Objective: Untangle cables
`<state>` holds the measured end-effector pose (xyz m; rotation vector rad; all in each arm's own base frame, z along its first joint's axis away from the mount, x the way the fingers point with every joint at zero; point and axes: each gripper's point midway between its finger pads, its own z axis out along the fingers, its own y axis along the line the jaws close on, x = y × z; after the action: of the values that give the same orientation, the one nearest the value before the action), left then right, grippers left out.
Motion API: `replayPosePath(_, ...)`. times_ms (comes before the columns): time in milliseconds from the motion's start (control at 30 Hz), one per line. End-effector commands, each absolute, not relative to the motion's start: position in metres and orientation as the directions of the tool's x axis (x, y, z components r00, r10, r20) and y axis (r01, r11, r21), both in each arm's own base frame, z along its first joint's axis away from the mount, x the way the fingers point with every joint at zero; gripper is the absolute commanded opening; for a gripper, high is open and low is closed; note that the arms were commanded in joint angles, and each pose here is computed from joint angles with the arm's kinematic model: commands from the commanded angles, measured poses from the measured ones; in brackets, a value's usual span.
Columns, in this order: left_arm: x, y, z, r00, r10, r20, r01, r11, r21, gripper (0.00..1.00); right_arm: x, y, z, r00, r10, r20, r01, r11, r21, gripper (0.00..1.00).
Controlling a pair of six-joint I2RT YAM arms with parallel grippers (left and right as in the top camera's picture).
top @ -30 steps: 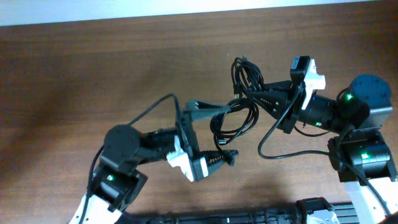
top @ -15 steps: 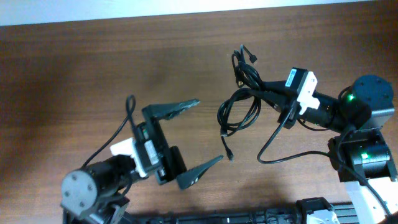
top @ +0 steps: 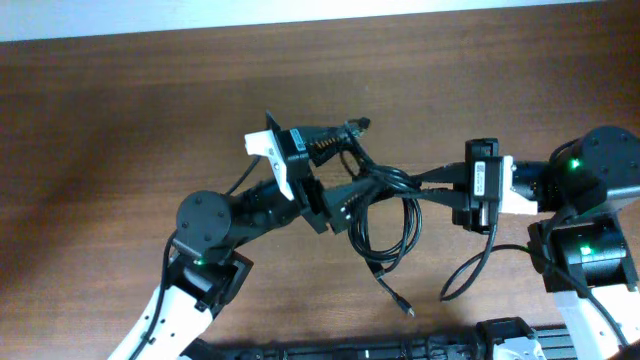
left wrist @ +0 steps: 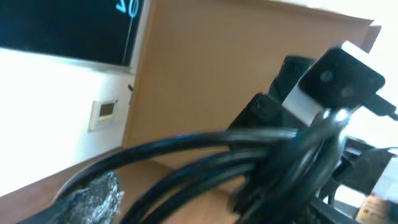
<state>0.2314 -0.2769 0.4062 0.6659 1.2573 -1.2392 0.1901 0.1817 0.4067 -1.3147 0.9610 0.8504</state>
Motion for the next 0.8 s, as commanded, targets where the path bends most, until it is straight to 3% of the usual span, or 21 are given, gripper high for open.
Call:
replayPosePath(0, 0.228, -0.279, 0.413, -0.137, -0.329, -0.934, 0.944, 0.243, -0.223, 0.7, 0.184, 0.183, 0.412, 0.403, -0.017, -0.915, -0.913, 0.062, -0.403, 0.04)
replayPosePath(33, 0.227, -0.279, 0.415, -0.129, -0.334, -0.934, 0.946, 0.241, -0.217, 0.6, 0.184, 0.183, 0.412, 0.403, -0.017, -0.915, -0.913, 0.063, -0.404, 0.04)
replayPosePath(133, 0.225, -0.279, 0.416, -0.128, -0.33, -0.935, 0.951, 0.228, -0.21, 0.13, 0.184, 0.183, 0.412, 0.403, -0.018, -0.915, -0.913, 0.063, -0.403, 0.04)
replayPosePath(167, 0.223, -0.28, 0.415, -0.129, -0.326, -0.936, 0.953, 0.222, -0.208, 0.03, 0.184, 0.183, 0.412, 0.403, -0.018, -0.915, -0.913, 0.063, -0.403, 0.04)
replayPosePath(233, 0.222, -0.281, 0.415, -0.13, -0.321, -0.938, 0.955, 0.212, -0.205, 0.0, 0.184, 0.183, 0.412, 0.403, -0.018, -0.915, -0.913, 0.064, -0.403, 0.04)
replayPosePath(333, 0.206, -0.284, 0.415, -0.043, -0.286, -0.957, 0.983, 0.158, -0.091, 0.0, 0.187, 0.182, 0.412, 0.403, -0.024, -0.915, -0.912, 0.08, -0.403, 0.04)
replayPosePath(400, 0.206, -0.285, 0.412, -0.052, -0.276, -0.96, 0.983, 0.154, -0.097, 0.16, 0.197, 0.181, 0.413, 0.398, -0.043, -0.916, -0.907, 0.135, -0.4, 0.04)
replayPosePath(433, 0.207, -0.286, 0.41, -0.064, -0.267, -0.961, 0.982, 0.155, -0.109, 0.52, 0.202, 0.181, 0.413, 0.4, -0.051, -0.915, -0.901, 0.16, -0.403, 0.04)
replayPosePath(500, 0.209, -0.287, 0.4, -0.104, -0.24, -0.965, 0.977, 0.159, -0.144, 0.93, 0.22, 0.176, 0.416, 0.399, -0.087, -0.913, -0.875, 0.262, -0.407, 0.04)
replayPosePath(533, 0.21, -0.288, 0.397, -0.117, -0.231, -0.966, 0.974, 0.161, -0.157, 0.99, 0.233, 0.172, 0.417, 0.393, -0.113, -0.912, -0.849, 0.335, -0.408, 0.04)
replayPosePath(767, 0.22, -0.28, 0.398, -0.108, -0.237, -0.966, 0.968, 0.197, -0.157, 0.99, 0.276, 0.122, 0.42, 0.352, -0.209, -0.912, -0.716, 0.567, -0.406, 0.04)
